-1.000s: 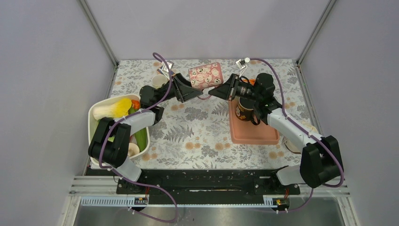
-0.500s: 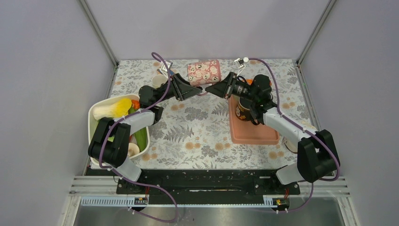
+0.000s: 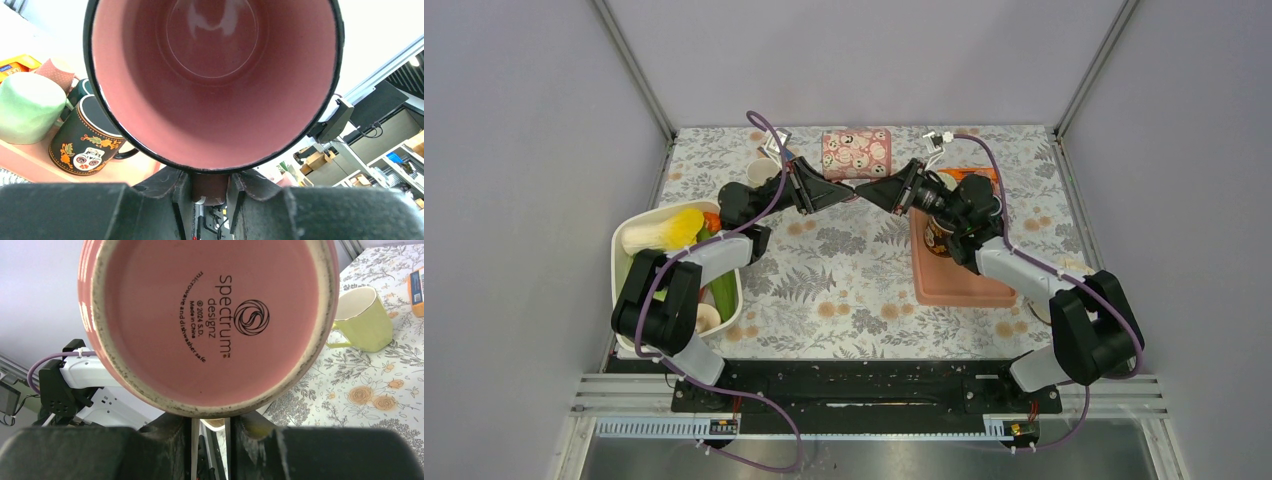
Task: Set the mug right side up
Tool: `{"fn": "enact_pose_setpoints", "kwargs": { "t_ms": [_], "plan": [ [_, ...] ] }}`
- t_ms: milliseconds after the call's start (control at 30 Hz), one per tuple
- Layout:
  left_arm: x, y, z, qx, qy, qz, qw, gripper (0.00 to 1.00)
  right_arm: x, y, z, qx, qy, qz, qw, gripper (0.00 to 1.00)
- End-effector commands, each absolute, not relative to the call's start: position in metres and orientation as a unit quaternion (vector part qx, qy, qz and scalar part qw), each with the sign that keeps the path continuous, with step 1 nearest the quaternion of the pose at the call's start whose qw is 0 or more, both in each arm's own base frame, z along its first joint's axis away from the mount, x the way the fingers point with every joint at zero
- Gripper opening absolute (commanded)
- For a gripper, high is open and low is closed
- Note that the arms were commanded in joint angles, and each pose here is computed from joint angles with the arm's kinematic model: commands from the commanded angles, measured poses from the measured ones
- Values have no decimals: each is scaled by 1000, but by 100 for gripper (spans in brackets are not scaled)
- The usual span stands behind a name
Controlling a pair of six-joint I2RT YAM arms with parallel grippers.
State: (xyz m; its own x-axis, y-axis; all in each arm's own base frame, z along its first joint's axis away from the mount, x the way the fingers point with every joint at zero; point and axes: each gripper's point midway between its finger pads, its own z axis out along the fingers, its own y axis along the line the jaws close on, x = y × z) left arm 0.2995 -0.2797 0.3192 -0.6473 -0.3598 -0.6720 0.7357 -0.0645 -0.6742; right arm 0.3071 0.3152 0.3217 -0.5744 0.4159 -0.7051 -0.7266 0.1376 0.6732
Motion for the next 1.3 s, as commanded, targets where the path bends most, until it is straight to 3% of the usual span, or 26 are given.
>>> {"fn": "enact_pose_setpoints", "kwargs": {
  "t_ms": [0,200,300,367,533,667,733,933,1100,1267],
  "plan": [
    [279,-272,373,209,491,-714,452,22,276,329,325,-190,574,655,453,0],
    [283,-266,374,196,493,-711,462,0,275,329,318,-194,577,649,456,0],
    [284,-264,374,195,496,-708,463,0,274,330,316,-205,580,644,455,0],
    [284,-262,373,197,497,-706,464,0,271,330,315,-223,581,637,455,11],
    [290,-258,367,201,514,-687,472,0,268,324,318,-251,579,625,459,52],
    [293,-256,364,206,527,-672,479,0,265,320,318,-277,580,616,457,72],
    [296,-255,361,205,536,-665,479,0,262,319,315,-290,585,608,452,78],
    [310,-254,349,200,572,-629,488,0,255,311,308,-328,590,583,452,83],
    [342,-245,323,193,648,-523,519,0,243,301,293,-370,615,546,432,99],
    [368,-234,295,191,697,-446,528,0,245,278,278,-383,649,479,451,99]
  ]
}}
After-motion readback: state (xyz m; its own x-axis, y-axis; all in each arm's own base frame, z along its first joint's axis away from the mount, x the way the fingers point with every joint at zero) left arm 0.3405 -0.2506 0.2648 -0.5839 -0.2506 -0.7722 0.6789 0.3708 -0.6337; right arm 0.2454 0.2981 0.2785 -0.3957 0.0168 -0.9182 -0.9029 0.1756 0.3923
